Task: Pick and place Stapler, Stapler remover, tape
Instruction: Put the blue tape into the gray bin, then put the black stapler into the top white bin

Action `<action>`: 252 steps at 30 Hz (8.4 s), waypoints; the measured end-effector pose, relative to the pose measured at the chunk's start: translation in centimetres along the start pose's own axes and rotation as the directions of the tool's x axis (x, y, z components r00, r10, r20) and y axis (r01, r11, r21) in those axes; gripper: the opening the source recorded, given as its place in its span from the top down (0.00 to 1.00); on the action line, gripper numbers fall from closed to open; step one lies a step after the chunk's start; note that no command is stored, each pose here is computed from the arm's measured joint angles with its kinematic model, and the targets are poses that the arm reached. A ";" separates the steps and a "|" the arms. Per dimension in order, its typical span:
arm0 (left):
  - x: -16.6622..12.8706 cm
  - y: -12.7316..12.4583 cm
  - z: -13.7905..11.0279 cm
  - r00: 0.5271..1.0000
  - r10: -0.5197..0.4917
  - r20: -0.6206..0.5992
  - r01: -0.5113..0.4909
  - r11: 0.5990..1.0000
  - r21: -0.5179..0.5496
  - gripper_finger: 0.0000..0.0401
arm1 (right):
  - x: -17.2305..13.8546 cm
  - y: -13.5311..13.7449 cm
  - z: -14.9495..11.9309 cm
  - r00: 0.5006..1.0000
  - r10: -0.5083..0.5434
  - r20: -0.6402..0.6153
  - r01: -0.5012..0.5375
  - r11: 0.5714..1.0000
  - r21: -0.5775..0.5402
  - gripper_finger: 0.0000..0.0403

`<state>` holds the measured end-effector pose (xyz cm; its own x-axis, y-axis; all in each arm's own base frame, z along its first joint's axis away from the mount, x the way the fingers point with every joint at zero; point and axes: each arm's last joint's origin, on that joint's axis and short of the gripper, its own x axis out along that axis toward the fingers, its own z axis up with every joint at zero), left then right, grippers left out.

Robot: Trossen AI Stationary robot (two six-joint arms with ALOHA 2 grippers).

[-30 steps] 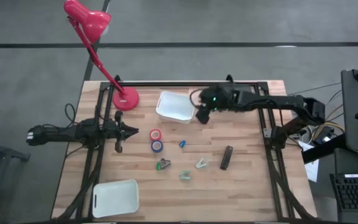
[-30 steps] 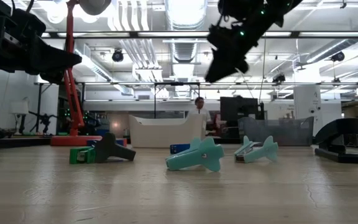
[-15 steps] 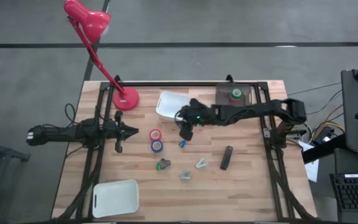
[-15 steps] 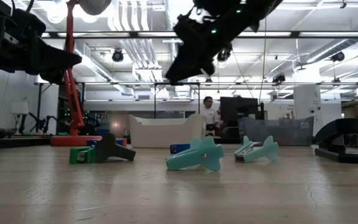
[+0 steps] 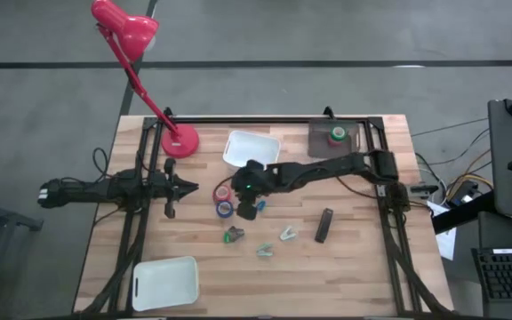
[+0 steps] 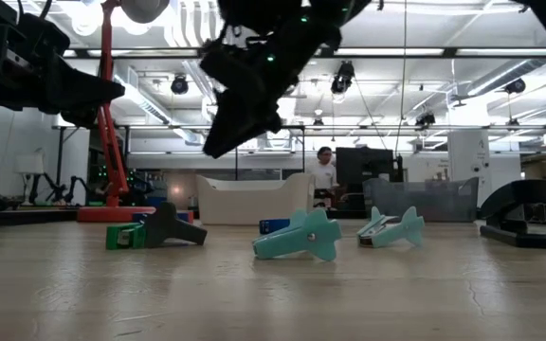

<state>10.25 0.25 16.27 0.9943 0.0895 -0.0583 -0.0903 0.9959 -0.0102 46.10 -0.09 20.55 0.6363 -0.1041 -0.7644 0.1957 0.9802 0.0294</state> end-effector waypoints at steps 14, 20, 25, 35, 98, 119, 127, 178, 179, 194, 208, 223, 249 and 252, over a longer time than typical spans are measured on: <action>0.0 0.0 0.0 1.000 0.000 0.001 0.000 1.000 0.000 0.91 | 3.9 3.6 0.5 0.984 0.139 -0.116 -0.157 0.973 -0.167 0.72; 0.0 0.0 0.0 1.000 0.001 0.002 -0.001 1.000 -0.001 0.91 | 5.5 5.9 0.7 0.987 0.102 -0.120 -0.132 0.951 -0.279 0.62; 0.0 0.0 0.0 1.000 0.001 0.002 -0.001 1.000 -0.001 0.91 | 6.9 5.8 0.4 0.985 0.044 -0.165 -0.090 0.955 -0.283 0.55; 0.0 0.0 0.0 1.000 0.000 0.003 0.000 1.000 -0.001 0.91 | 8.1 5.4 -0.4 0.975 0.022 -0.221 -0.085 0.956 -0.281 0.59; 0.0 0.0 0.0 1.000 0.001 0.003 -0.001 1.000 0.000 0.91 | -1.4 5.9 -1.8 0.811 -0.261 -0.524 0.137 0.955 -0.264 0.93; 0.0 0.0 0.0 1.000 0.000 0.004 0.000 1.000 -0.001 0.91 | -12.2 1.7 -5.8 0.900 -0.272 -0.340 0.267 0.962 -0.064 0.93; 0.0 0.0 0.0 1.000 0.000 0.004 0.000 1.000 0.000 0.91 | -15.9 -2.5 -8.9 0.904 -0.326 -0.275 0.366 0.925 0.106 0.93; 0.0 0.0 0.0 1.000 0.001 0.005 -0.001 1.000 0.000 0.91 | -9.2 -23.0 -16.4 0.824 -0.320 -0.468 0.517 0.761 0.391 0.81; 0.0 0.0 0.0 1.000 0.000 0.005 0.000 1.000 -0.001 0.91 | -9.3 -23.0 -16.3 0.822 -0.325 -0.467 0.521 0.759 0.390 0.80; 0.0 0.0 0.0 1.000 0.001 0.005 -0.001 1.000 -0.001 0.91 | -14.6 -20.9 -14.3 0.842 -0.395 -0.367 0.527 0.749 0.402 0.54; 0.0 0.0 0.0 1.000 0.000 0.005 0.000 1.000 -0.001 0.91 | -20.8 -12.0 -14.7 0.955 0.017 -0.297 0.201 0.700 0.685 0.49; 0.0 0.0 0.0 1.000 0.000 0.005 0.000 1.000 -0.001 0.91 | -18.6 -6.9 -18.7 0.808 0.392 -0.441 0.238 0.467 0.852 0.47; 0.0 0.0 0.0 1.000 0.001 0.005 -0.001 1.000 -0.001 0.91 | -14.0 -6.9 -23.4 0.826 0.451 -0.339 0.224 0.290 0.930 0.47; 0.0 0.0 0.0 1.000 0.000 0.005 0.000 1.000 -0.001 0.91 | -13.8 -6.9 -24.0 0.816 0.452 -0.360 0.252 0.281 0.926 0.47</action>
<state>10.27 0.26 16.29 0.9945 0.0900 -0.0535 -0.0907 0.9958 -0.0109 18.05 -1.39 15.44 0.3394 0.4189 -0.8422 0.9064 0.0936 0.4118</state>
